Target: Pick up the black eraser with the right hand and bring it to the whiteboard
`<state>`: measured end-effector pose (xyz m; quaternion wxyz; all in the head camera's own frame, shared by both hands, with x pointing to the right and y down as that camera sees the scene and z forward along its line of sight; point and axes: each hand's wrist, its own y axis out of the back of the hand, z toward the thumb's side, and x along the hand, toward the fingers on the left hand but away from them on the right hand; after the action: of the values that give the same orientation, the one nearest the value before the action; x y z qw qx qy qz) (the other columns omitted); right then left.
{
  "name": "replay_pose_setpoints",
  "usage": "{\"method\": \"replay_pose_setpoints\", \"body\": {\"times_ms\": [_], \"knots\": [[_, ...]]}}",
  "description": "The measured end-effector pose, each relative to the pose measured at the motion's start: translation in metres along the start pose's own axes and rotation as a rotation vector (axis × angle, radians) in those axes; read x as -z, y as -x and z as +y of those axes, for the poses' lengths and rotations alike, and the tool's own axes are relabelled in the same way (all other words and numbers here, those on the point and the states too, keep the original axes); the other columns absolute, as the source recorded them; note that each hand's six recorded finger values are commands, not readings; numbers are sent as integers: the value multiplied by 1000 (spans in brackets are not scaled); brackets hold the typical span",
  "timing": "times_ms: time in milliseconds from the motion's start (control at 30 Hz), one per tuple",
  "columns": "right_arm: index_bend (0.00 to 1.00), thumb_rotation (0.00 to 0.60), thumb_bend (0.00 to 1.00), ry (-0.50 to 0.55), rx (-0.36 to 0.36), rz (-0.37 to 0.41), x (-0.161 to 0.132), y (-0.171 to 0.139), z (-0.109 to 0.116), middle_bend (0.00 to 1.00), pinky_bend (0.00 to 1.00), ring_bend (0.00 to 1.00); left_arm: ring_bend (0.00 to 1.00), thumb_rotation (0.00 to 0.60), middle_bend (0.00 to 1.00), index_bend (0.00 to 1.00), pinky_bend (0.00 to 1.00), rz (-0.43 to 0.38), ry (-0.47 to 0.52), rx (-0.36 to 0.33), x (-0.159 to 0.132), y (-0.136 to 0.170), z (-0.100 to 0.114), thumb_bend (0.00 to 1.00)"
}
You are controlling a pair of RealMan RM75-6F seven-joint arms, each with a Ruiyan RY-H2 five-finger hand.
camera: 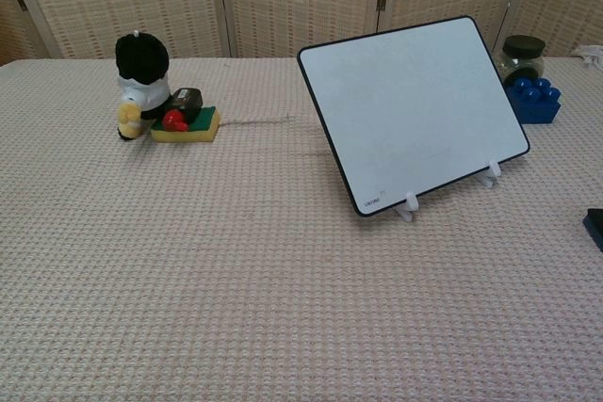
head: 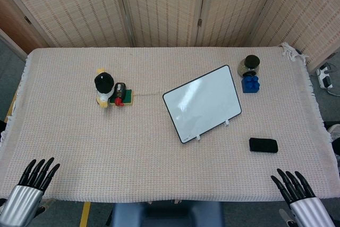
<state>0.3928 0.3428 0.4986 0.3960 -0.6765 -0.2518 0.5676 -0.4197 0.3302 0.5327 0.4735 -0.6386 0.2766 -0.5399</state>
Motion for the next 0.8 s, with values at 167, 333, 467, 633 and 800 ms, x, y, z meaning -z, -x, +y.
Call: {"method": "replay_pose_setpoints", "body": {"times_ms": [167,333,467,633,800], "knots": [[0,600,322,3,-4,-28,6,2,0,0,0,0,0,600,0,0,0,-12,-3,11,-3,-3,-3,121],[1,600,323,25,-24,-89,25,17,-2,0,0,0,0,600,0,0,0,-24,-2,19,-5,-11,-6,121],[93,600,323,51,-43,-133,48,45,-5,0,0,0,0,600,0,0,0,-27,6,21,-3,-15,-6,122],[153,600,323,42,-81,-184,73,88,-5,0,0,0,0,600,0,0,0,-20,18,21,0,-19,-6,121],[153,600,323,-21,-136,-226,84,117,-10,0,0,0,0,600,0,0,0,1,27,55,7,-25,-12,121]]}}
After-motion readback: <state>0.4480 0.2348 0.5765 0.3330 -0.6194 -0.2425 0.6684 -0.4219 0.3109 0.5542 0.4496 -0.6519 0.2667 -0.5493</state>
